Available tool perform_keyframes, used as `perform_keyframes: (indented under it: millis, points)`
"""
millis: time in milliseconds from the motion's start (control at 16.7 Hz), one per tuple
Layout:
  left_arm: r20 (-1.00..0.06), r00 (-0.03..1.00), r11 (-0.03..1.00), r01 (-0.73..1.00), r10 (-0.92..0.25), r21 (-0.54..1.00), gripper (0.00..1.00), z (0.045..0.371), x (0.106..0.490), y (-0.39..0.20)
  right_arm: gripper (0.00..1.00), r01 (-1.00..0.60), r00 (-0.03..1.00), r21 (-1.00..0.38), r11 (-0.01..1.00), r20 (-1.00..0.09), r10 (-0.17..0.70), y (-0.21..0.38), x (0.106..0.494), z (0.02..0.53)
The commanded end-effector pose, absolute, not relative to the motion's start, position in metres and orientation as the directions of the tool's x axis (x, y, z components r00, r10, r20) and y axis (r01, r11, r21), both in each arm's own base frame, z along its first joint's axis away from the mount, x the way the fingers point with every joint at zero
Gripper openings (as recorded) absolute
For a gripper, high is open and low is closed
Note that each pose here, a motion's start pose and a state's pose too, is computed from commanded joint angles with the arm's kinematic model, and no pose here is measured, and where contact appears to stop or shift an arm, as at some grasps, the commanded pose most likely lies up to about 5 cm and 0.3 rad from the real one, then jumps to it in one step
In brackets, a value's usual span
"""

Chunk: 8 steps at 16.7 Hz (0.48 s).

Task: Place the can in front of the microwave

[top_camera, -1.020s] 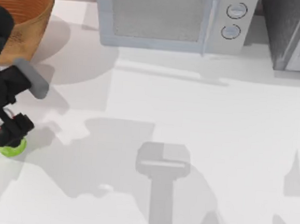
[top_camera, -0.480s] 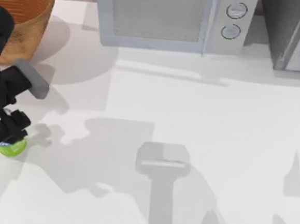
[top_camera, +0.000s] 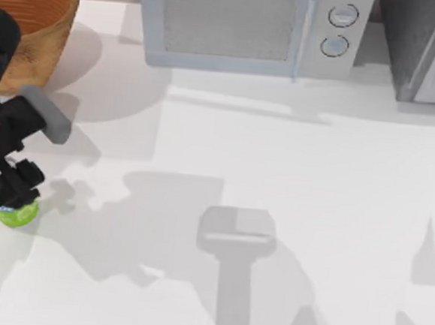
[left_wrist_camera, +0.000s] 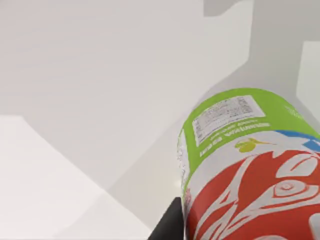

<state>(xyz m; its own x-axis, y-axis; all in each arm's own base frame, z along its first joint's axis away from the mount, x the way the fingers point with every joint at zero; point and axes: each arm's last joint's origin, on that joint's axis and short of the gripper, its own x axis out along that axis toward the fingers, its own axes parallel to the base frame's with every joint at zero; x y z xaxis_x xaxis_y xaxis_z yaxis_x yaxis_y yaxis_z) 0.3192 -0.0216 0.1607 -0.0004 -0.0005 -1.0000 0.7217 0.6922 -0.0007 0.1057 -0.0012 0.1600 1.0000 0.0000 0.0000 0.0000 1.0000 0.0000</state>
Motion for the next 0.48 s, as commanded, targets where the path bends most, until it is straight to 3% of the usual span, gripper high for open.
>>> perform_keyframes:
  millis: [480]
  points:
    - [-1.000,-0.001,0.692,0.722,0.000,-0.001,0.00,0.200,0.319,-0.022,1.00,0.000,1.000,0.000,1.000,0.000,0.000,-0.001,0.106,0.160]
